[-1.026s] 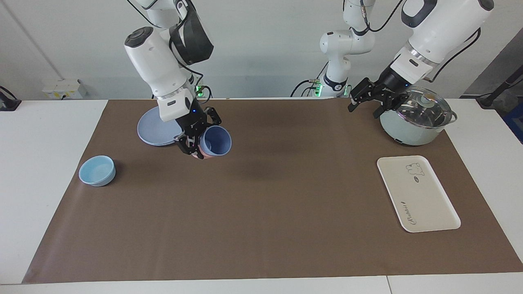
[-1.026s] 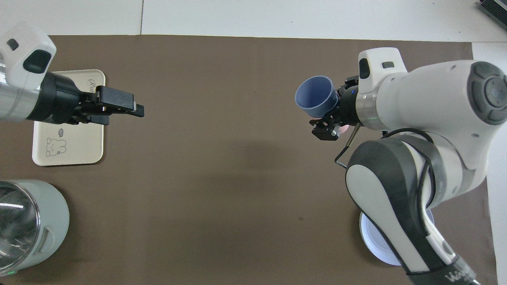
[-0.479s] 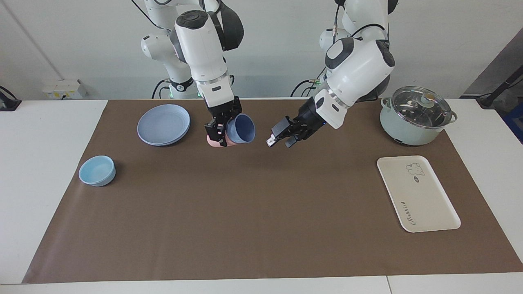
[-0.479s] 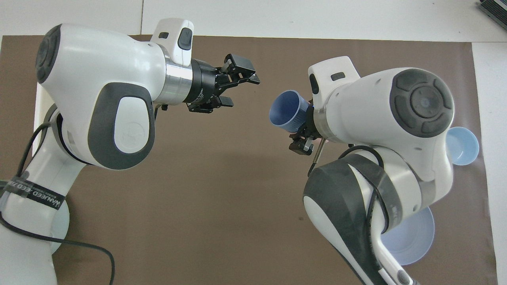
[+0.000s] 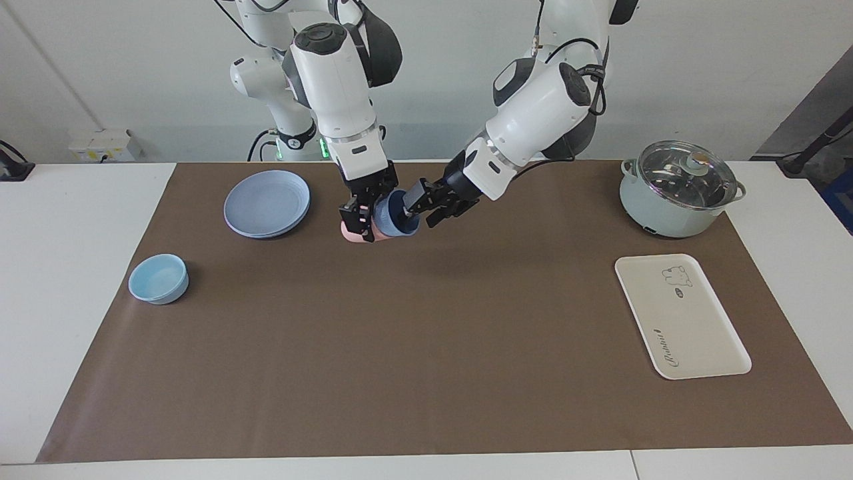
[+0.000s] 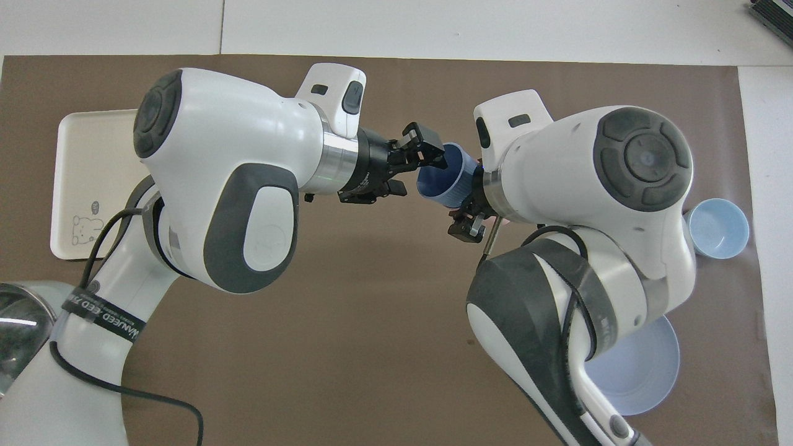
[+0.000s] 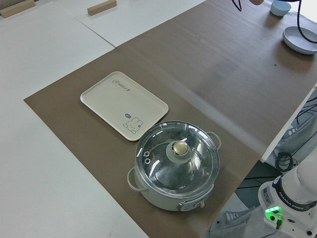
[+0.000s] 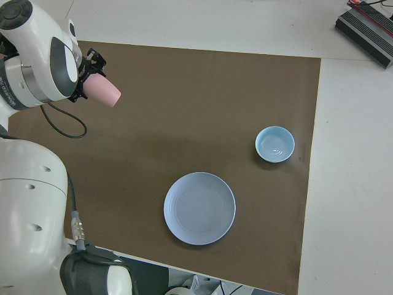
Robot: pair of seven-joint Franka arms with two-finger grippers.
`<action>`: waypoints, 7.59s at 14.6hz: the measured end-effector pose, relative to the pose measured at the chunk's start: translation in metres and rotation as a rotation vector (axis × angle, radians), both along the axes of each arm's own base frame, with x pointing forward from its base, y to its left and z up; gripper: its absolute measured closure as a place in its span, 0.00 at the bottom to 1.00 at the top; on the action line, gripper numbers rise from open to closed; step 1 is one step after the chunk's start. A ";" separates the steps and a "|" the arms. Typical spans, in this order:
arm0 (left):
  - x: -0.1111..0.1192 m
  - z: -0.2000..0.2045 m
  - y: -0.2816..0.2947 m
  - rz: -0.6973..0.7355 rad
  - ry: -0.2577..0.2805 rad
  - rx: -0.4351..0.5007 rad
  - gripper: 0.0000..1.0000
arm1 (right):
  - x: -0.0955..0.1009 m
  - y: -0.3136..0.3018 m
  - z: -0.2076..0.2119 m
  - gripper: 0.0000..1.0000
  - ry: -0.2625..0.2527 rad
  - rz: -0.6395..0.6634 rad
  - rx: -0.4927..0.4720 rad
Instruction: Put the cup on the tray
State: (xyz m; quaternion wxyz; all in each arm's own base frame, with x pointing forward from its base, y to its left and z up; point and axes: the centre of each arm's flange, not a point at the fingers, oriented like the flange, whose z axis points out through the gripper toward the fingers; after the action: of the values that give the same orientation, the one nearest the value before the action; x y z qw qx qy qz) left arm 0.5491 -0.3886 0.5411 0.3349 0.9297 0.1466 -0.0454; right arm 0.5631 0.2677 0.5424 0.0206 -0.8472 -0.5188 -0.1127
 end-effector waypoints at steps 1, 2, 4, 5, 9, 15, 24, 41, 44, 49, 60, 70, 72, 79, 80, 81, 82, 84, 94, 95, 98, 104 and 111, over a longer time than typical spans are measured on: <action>-0.003 -0.002 -0.003 -0.006 0.003 0.002 0.51 | 0.000 0.000 0.000 0.16 0.000 0.000 0.000; -0.004 -0.003 -0.005 -0.009 0.004 0.003 0.62 | 0.000 0.000 0.000 0.16 -0.001 0.000 0.000; -0.004 -0.002 -0.004 -0.011 0.001 0.005 0.84 | 0.001 -0.001 0.001 0.16 -0.003 -0.002 0.000; -0.004 0.000 -0.004 -0.012 -0.007 0.007 0.93 | 0.001 -0.001 0.001 0.16 -0.003 -0.002 -0.001; -0.002 0.006 -0.001 -0.011 -0.021 0.009 0.93 | 0.002 -0.001 0.003 0.16 -0.009 -0.005 0.003; 0.039 0.054 0.067 0.012 -0.054 0.073 0.93 | 0.005 -0.001 -0.002 0.16 -0.005 -0.007 -0.003; 0.111 0.056 0.310 0.041 -0.236 0.463 0.93 | 0.030 -0.048 0.004 0.16 -0.046 -0.101 0.045; 0.087 -0.142 0.556 -0.109 -0.435 0.682 0.64 | 0.078 -0.305 -0.170 0.16 -0.357 -0.241 0.745; 0.091 -0.135 0.554 -0.109 -0.450 0.684 0.31 | 0.064 -0.319 -0.195 0.16 -0.388 -0.227 0.744; 0.121 -0.055 0.521 -0.237 -0.360 0.703 0.00 | 0.048 -0.356 -0.244 0.16 -0.433 -0.143 0.794; 0.057 0.079 0.368 -0.337 -0.155 0.737 0.00 | 0.037 -0.348 -0.269 0.16 -0.476 -0.178 0.836; 0.014 0.083 0.358 -0.342 -0.156 0.733 0.00 | 0.035 -0.348 -0.270 0.00 -0.474 -0.177 0.835; 0.015 0.083 0.359 -0.324 -0.167 0.687 0.00 | 0.036 -0.348 -0.268 0.00 -0.479 -0.175 0.835; 0.013 0.078 0.361 -0.323 -0.140 0.666 0.00 | 0.046 -0.357 -0.210 0.00 -0.469 -0.125 0.743; 0.012 0.077 0.361 -0.327 -0.129 0.665 0.00 | 0.046 -0.358 -0.192 0.00 -0.437 -0.137 0.724; 0.011 0.076 0.361 -0.329 -0.123 0.664 0.00 | 0.046 -0.356 -0.174 0.00 -0.403 -0.146 0.708; 0.011 0.076 0.362 -0.330 -0.118 0.663 0.00 | 0.044 -0.354 -0.156 0.00 -0.365 -0.154 0.687; 0.011 0.076 0.362 -0.331 -0.115 0.663 0.00 | 0.042 -0.351 -0.119 0.00 -0.293 -0.164 0.607; 0.010 0.074 0.361 -0.332 -0.111 0.662 0.00 | 0.022 -0.239 -0.019 0.00 -0.069 -0.441 0.266; 0.010 0.074 0.362 -0.332 -0.111 0.662 0.00 | 0.020 -0.230 -0.017 0.00 -0.057 -0.477 0.238; 0.010 0.074 0.363 -0.330 -0.110 0.662 0.00 | 0.008 -0.223 -0.007 0.00 0.041 -0.633 0.114; 0.010 0.074 0.363 -0.330 -0.111 0.663 0.00 | -0.009 -0.263 0.046 0.00 0.178 -0.995 0.020; 0.010 0.075 0.363 -0.330 -0.112 0.663 0.00 | -0.035 -0.329 0.074 0.00 0.217 -1.237 -0.025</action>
State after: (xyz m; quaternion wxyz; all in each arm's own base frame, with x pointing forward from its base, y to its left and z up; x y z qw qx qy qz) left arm 0.5594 -0.0258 0.6159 0.0115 0.9998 -0.0168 0.0019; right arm 0.5284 -0.0610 0.6160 -0.0060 -0.9974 0.0713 -0.0111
